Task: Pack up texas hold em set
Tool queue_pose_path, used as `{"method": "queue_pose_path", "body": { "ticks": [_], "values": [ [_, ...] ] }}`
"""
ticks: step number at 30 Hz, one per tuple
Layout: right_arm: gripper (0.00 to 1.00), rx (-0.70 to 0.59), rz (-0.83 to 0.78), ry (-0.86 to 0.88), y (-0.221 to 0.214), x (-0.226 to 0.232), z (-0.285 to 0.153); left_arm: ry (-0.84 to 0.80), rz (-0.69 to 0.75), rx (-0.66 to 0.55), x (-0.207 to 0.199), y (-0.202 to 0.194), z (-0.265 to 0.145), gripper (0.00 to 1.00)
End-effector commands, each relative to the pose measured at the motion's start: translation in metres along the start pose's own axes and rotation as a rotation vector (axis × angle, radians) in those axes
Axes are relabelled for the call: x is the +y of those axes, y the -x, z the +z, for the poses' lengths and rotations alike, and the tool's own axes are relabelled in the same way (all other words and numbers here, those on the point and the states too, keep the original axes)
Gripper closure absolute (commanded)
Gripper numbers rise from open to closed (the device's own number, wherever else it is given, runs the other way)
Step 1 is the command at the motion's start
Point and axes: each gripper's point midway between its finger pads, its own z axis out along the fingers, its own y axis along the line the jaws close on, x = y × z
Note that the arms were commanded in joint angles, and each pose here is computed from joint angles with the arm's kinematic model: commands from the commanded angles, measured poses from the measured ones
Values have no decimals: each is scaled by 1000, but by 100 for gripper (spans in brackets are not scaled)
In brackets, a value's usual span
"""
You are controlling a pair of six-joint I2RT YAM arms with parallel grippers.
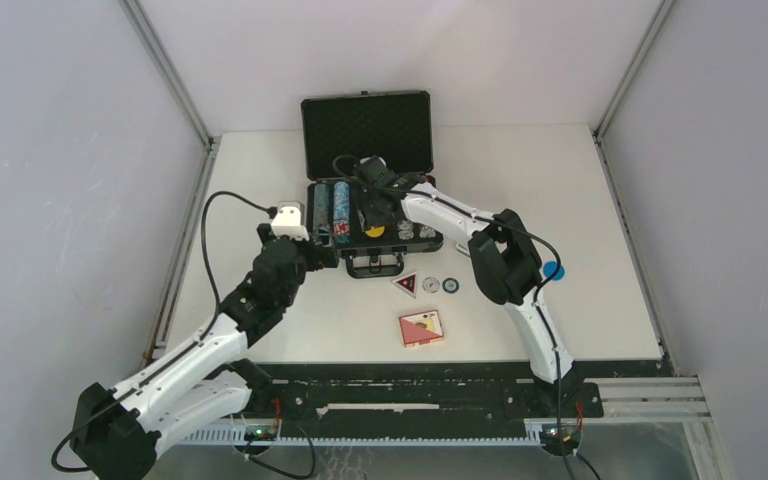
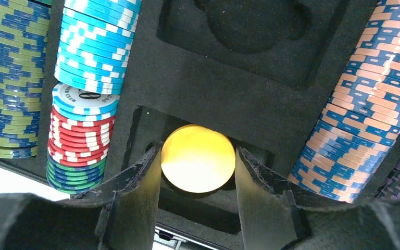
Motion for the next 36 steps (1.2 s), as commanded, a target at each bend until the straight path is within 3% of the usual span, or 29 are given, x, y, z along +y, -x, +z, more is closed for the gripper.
{"method": "queue_pose_path", "body": {
  "ticks": [1, 7, 12, 20, 22, 26, 36],
  "values": [
    [56, -39, -2, 30, 17, 4, 3, 5, 8, -32, -2, 13, 0, 0],
    [36, -36, -7, 33, 16, 4, 9, 6, 16, -22, -2, 10, 2, 0],
    [25, -57, -27, 33, 23, 4, -2, 8, 18, -20, -2, 10, 3, 0],
    [24, -163, -36, 18, 44, 8, -40, -6, 12, -19, -4, 10, 3, 0],
    [27, -200, -25, 9, 50, 8, -48, -7, 10, -20, -4, 10, 2, 0],
    [49, -223, 5, 1, 55, 4, -48, -9, 9, -25, -5, 11, 1, 0],
    [78, -167, 23, 16, 45, 4, -21, 2, 16, -20, -2, 9, 1, 0]
  ]
}}
